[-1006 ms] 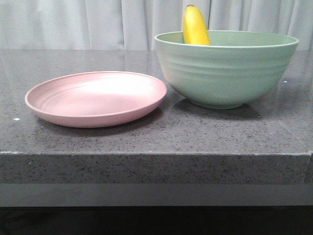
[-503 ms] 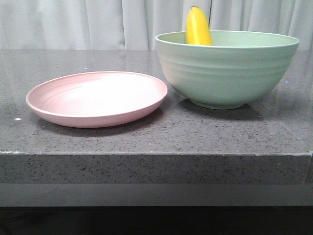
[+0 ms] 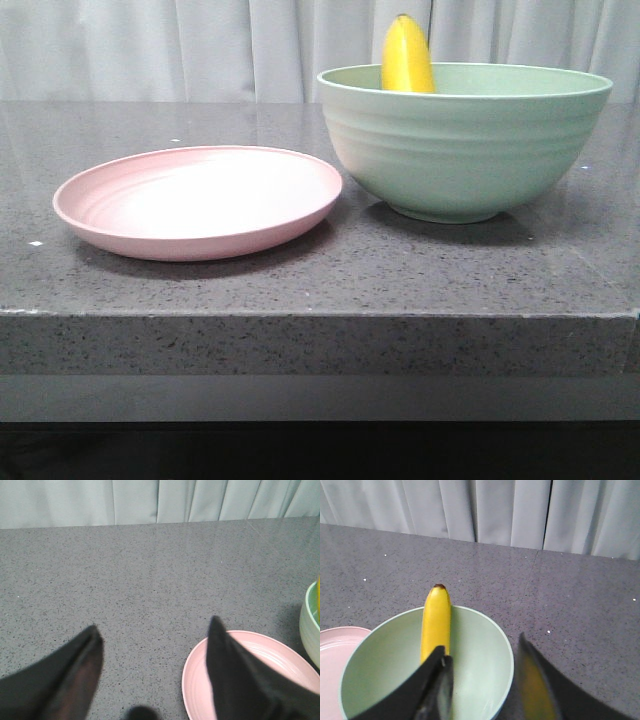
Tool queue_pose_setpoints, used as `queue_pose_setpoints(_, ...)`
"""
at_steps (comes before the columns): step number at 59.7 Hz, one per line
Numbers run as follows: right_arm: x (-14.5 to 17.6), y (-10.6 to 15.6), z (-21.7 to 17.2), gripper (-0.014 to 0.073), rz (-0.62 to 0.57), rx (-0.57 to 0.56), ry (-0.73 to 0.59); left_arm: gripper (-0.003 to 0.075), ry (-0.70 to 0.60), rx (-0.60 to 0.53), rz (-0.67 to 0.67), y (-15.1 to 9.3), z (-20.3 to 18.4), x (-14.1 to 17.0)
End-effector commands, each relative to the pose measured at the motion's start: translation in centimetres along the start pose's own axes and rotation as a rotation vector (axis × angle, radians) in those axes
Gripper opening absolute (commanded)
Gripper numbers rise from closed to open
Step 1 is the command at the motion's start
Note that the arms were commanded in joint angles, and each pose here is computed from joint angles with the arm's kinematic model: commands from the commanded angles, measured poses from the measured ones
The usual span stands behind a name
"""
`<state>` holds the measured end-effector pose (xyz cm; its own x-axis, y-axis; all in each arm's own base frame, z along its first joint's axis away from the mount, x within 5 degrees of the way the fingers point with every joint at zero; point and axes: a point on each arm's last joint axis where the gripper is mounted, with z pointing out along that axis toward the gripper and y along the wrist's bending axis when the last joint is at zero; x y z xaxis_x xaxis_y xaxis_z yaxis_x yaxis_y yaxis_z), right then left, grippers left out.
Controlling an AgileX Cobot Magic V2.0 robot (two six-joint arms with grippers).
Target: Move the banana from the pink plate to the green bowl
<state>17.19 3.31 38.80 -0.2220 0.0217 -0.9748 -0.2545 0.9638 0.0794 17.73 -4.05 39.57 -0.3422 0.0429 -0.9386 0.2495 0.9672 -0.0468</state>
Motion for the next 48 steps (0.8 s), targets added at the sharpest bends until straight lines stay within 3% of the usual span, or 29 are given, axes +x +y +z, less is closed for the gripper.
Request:
queue_pose_setpoints(1,-1.5,-0.1,-0.7,0.0164,-0.002,0.023,-0.091,0.0270,-0.118,-0.004,-0.007,0.0,-0.8,-1.6)
queue_pose_setpoints(11,-1.5,-0.1,-0.7,0.0011,-0.002,0.023,-0.091,-0.0013,-0.122,-0.005,-0.007,0.0,-0.8,-1.6)
queue_pose_setpoints(20,-1.6,0.0,-1.0,-0.0093,-0.004,0.022,-0.101,-0.0020,-0.128,-0.007,-0.005,0.0,-0.9,-1.7)
queue_pose_setpoints(34,-0.3,0.5,-4.2,-0.0085,-0.013,0.015,-0.155,-0.0020,-0.214,-0.020,0.008,0.0,-2.7,-0.9)
queue_pose_setpoints(48,3.2,0.9,-8.2,-0.0085,-0.022,0.025,-0.248,-0.0020,-0.267,-0.027,0.007,0.0,-5.3,3.8)
